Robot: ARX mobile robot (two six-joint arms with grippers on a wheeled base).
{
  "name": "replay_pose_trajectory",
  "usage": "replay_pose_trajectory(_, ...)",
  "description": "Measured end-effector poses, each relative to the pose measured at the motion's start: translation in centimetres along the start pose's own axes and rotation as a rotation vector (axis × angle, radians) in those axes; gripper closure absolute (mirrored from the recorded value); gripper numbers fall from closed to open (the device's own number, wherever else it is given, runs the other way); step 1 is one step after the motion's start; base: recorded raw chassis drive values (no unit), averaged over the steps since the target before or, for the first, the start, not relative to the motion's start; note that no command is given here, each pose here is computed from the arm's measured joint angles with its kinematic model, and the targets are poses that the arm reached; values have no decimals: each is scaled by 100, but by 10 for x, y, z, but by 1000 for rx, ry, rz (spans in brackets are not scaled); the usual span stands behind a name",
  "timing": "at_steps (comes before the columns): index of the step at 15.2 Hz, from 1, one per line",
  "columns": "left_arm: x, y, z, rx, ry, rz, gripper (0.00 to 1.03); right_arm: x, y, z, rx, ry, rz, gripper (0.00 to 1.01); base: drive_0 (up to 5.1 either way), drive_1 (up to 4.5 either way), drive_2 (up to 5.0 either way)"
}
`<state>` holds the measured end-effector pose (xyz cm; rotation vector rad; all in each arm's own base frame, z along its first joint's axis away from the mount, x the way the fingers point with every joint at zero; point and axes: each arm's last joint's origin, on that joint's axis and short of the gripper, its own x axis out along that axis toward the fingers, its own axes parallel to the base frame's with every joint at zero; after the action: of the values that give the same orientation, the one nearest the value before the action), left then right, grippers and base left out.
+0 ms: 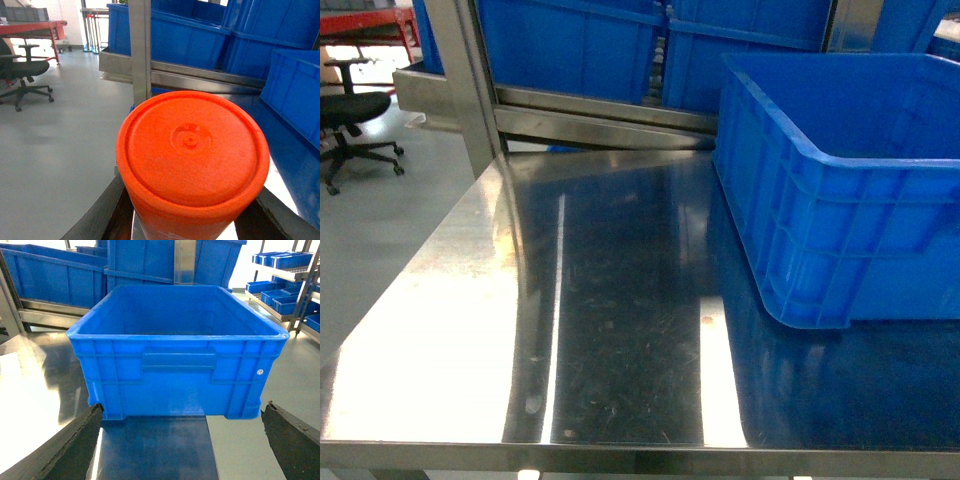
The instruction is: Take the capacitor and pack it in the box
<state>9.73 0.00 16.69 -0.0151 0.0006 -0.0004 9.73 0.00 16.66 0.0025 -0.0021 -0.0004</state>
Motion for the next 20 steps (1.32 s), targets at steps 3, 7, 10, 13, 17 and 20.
replay_pose_trajectory(3, 0, 0, 0, 0, 0, 1, 59, 0, 0, 0, 0, 0, 0, 3, 0, 0, 0)
replay_pose_trajectory(7, 0, 0, 0, 0, 0, 1, 59, 0, 0, 0, 0, 0, 0, 3, 0, 0, 0)
replay_pose_trajectory(10, 0, 0, 0, 0, 0, 0, 59, 0, 0, 0, 0, 0, 0, 3, 0, 0, 0)
replay_pose_trajectory(13, 0, 0, 0, 0, -4, 1, 59, 0, 0, 0, 0, -2, 0, 3, 0, 0, 0)
replay_pose_trajectory(17, 0, 0, 0, 1, -3, 0, 59, 0, 0, 0, 0, 0, 0, 3, 0, 0, 0)
replay_pose_trajectory(20, 0, 0, 0, 3, -1, 0, 59, 0, 0, 0, 1, 0, 0, 3, 0, 0, 0)
